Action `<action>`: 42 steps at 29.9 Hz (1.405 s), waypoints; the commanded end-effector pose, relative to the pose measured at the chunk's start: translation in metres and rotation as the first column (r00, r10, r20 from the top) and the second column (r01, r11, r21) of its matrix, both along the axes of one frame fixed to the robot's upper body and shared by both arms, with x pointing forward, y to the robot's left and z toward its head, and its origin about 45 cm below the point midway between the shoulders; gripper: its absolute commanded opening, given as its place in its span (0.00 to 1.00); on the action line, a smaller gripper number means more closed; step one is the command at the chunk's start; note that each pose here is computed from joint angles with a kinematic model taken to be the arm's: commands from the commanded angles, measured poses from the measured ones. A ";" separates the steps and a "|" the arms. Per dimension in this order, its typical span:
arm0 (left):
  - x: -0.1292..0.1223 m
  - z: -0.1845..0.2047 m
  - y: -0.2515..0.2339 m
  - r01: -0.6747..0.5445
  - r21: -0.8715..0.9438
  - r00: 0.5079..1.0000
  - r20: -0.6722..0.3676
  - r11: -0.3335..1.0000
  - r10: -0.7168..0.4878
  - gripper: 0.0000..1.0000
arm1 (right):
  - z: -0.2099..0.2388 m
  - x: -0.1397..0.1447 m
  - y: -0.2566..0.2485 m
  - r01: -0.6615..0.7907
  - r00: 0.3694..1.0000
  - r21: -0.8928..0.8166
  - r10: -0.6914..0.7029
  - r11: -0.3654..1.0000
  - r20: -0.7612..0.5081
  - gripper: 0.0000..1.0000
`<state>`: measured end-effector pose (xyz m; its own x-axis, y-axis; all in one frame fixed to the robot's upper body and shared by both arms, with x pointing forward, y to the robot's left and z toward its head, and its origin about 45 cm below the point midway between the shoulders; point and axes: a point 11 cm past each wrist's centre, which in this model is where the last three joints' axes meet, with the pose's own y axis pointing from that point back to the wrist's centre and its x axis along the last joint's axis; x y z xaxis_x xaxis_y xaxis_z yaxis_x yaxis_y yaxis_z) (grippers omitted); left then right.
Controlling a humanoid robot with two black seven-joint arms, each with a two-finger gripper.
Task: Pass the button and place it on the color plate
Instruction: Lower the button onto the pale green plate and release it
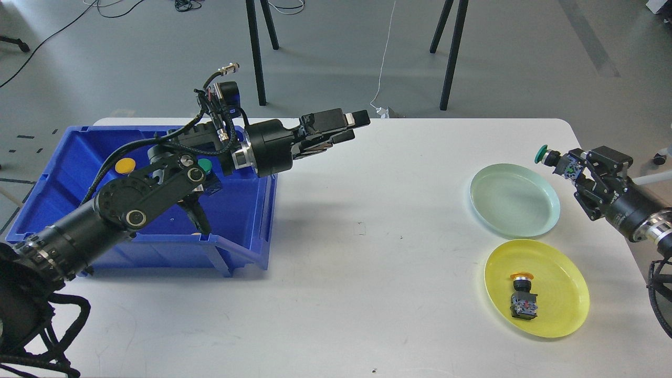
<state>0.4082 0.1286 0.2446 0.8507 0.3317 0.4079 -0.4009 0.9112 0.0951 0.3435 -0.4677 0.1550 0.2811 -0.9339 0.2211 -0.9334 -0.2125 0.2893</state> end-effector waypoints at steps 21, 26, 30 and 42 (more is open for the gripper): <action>0.001 0.000 0.001 -0.009 -0.011 1.000 -0.008 1.000 0.009 0.79 | -0.022 0.024 0.019 -0.047 0.998 -0.206 0.039 0.977 -0.040 0.73; 0.008 -0.001 0.011 -0.065 -0.072 0.996 -0.065 0.995 0.061 0.82 | 0.002 0.033 0.019 -0.032 0.999 -0.165 0.037 0.986 0.025 0.85; 0.013 -0.002 0.037 -0.203 -0.245 0.966 -0.207 0.948 0.153 0.86 | 0.055 0.047 0.051 -0.089 0.984 0.065 0.077 0.994 0.164 0.99; -0.013 0.058 0.129 -0.376 -0.646 0.925 -0.302 0.664 0.230 0.92 | 0.179 0.065 0.169 -0.366 0.869 0.607 0.026 0.705 0.494 1.00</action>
